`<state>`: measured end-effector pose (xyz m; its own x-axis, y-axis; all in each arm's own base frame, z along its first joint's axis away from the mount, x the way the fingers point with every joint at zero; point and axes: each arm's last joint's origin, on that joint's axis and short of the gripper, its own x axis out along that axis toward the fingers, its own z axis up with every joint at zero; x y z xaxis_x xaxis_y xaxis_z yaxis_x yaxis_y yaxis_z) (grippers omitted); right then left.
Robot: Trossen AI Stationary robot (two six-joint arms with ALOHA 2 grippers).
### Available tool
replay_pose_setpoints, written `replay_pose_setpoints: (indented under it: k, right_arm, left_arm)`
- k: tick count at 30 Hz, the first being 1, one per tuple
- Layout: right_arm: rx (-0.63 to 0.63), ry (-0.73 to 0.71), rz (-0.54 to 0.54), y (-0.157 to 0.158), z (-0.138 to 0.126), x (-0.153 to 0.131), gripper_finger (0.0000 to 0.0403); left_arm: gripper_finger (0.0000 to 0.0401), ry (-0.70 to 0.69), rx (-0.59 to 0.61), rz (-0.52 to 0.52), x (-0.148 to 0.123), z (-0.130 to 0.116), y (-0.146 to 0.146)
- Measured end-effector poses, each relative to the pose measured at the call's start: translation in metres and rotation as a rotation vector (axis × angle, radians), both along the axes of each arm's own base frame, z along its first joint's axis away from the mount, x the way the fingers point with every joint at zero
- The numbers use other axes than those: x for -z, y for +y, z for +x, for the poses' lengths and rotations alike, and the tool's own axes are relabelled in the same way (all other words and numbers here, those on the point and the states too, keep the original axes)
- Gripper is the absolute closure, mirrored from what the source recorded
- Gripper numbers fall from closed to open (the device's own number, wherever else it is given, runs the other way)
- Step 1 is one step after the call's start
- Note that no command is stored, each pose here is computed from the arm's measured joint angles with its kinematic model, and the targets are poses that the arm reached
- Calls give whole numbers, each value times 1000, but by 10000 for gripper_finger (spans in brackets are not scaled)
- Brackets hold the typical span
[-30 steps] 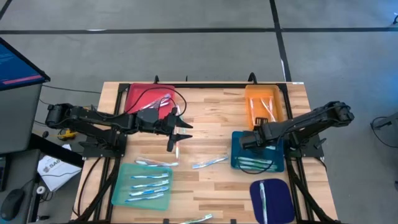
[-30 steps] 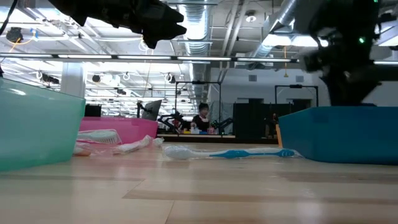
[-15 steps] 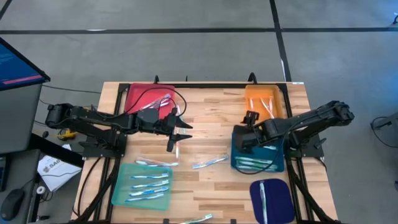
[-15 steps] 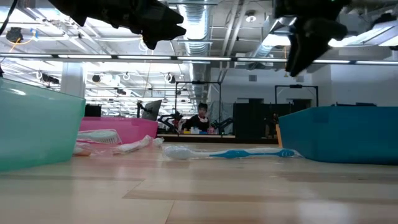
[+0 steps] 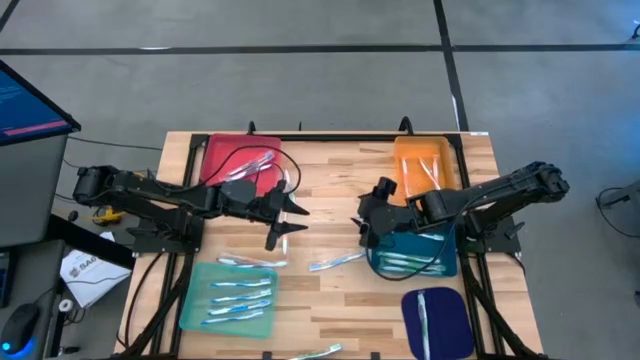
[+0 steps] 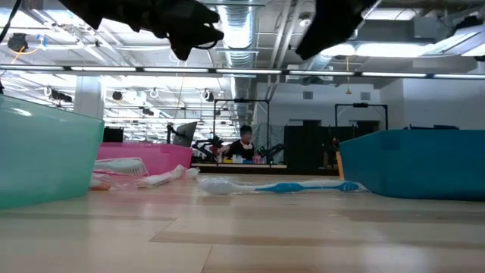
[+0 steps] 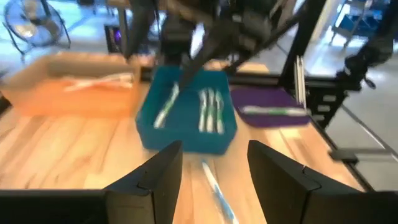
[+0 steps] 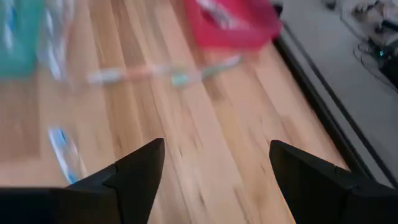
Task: Pick & Place Toothbrushes
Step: Put the green toothbrush into the blue bin
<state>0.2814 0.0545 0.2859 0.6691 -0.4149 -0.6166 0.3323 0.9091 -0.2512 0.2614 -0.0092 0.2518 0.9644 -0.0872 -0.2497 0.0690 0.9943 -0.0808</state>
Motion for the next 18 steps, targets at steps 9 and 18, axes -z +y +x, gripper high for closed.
replay_pose_setpoints:
  k: [9,18]
  right_arm:
    - [-76,-157,-93,-5,17,-16,117]
    - [-155,-236,-78,-39,27,-12,117]
  left_arm:
    - [224,75,-210,47,7,-2,24]
    - [224,136,-262,90,17,-8,43]
